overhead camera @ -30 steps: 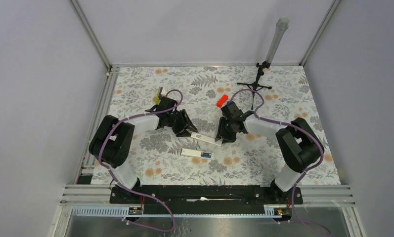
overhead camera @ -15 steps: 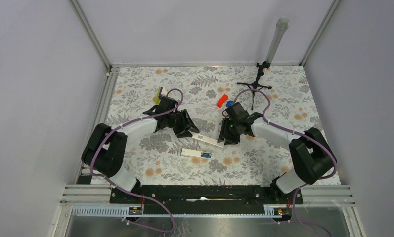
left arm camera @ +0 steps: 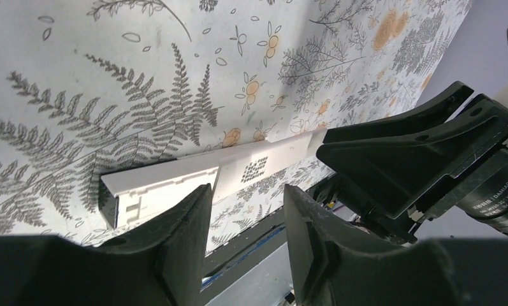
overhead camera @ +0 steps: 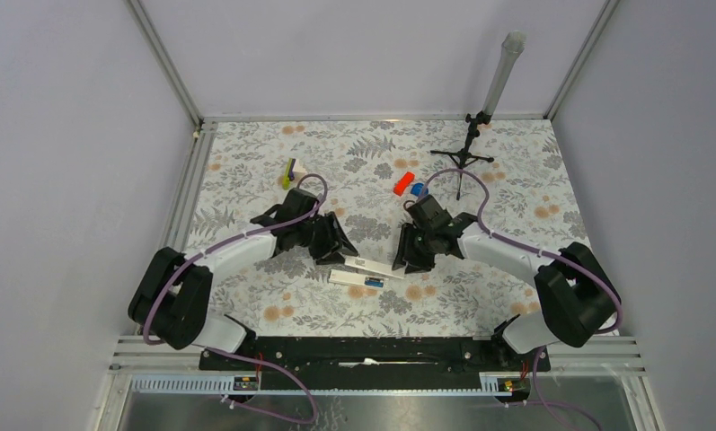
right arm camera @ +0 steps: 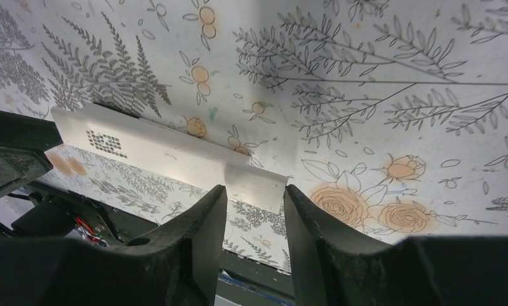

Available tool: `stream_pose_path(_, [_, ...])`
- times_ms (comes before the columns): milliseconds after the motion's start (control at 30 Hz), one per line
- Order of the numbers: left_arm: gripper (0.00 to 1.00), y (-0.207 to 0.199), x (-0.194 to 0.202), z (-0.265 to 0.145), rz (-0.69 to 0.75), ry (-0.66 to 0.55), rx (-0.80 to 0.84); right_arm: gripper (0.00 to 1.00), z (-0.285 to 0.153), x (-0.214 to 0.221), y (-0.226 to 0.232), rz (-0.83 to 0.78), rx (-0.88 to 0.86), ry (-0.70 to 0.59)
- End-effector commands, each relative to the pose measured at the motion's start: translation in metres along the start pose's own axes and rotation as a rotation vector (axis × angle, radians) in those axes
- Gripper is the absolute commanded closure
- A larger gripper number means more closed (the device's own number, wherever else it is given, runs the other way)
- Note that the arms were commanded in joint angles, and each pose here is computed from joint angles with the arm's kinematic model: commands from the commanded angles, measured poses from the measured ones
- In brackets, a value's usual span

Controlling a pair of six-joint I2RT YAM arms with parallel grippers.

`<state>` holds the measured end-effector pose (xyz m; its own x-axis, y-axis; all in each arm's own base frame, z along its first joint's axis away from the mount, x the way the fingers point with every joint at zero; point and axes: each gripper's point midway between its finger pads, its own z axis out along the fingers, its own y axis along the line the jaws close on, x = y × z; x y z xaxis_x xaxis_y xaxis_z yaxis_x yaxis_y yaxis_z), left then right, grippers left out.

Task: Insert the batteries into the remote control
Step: Load the battery cover into the remote control.

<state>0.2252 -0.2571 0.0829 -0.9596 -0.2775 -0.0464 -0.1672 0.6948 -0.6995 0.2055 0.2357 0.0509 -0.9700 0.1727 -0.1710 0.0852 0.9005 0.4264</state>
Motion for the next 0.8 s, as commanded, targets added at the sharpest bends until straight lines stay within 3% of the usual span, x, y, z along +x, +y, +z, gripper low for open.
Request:
stream_pose_path(0, [0.55,-0.010,0.007,-0.011,0.018,-0.020,0.040,0.55,-0.009,0.010,0.029,-0.013,-0.099,0.003])
stream_pose_path(433, [0.55,0.024,0.030,-0.022,0.006,-0.032,-0.033,0.55,0.004,0.031,0.029,-0.030,-0.086,0.012])
stream_pose_path(767, [0.55,0.027,0.010,-0.018,0.040,-0.105,-0.081,0.55,0.010,0.026,0.028,-0.011,-0.102,-0.038])
